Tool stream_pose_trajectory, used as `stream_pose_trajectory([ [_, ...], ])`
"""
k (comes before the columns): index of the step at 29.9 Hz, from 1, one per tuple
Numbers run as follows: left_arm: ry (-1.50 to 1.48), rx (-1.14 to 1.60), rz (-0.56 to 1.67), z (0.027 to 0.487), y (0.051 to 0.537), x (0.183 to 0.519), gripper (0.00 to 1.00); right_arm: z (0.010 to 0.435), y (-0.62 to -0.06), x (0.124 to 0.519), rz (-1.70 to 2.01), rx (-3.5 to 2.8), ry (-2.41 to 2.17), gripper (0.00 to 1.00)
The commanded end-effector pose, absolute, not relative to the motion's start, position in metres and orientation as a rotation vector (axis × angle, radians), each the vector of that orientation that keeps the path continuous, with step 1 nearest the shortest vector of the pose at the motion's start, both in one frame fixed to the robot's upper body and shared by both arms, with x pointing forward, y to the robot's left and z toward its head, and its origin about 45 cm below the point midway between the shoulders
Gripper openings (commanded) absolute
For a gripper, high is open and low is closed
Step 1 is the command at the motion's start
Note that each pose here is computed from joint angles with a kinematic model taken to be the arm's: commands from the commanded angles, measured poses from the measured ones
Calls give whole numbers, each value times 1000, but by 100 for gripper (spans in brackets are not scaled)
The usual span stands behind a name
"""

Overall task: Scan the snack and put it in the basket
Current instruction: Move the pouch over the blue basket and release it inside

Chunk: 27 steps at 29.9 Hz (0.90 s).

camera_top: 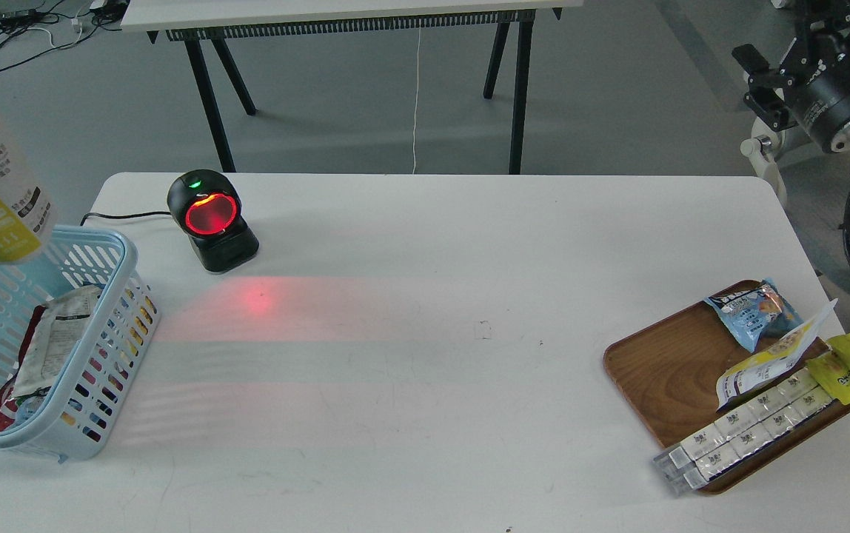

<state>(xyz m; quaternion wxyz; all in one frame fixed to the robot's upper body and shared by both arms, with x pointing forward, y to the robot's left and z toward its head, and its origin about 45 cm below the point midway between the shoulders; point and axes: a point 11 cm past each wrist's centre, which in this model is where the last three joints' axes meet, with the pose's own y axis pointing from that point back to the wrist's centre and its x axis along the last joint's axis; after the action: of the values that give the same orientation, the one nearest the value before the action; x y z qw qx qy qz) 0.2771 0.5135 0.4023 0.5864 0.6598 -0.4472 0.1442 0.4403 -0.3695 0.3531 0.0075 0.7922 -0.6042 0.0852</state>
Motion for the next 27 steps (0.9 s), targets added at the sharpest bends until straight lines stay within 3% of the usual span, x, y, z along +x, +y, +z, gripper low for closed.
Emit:
stream_pose_trajectory([
  [1, -1025, 1548, 323, 391, 521, 268, 0, 352, -370, 441, 266, 2472, -1893, 98],
  [20, -911, 1481, 178, 322, 509, 249, 1, 354, -371, 442, 271, 2474, -1900, 98],
  [27, -935, 1463, 174, 317, 506, 252, 3, 354, -372, 441, 271, 2472, -1900, 98],
])
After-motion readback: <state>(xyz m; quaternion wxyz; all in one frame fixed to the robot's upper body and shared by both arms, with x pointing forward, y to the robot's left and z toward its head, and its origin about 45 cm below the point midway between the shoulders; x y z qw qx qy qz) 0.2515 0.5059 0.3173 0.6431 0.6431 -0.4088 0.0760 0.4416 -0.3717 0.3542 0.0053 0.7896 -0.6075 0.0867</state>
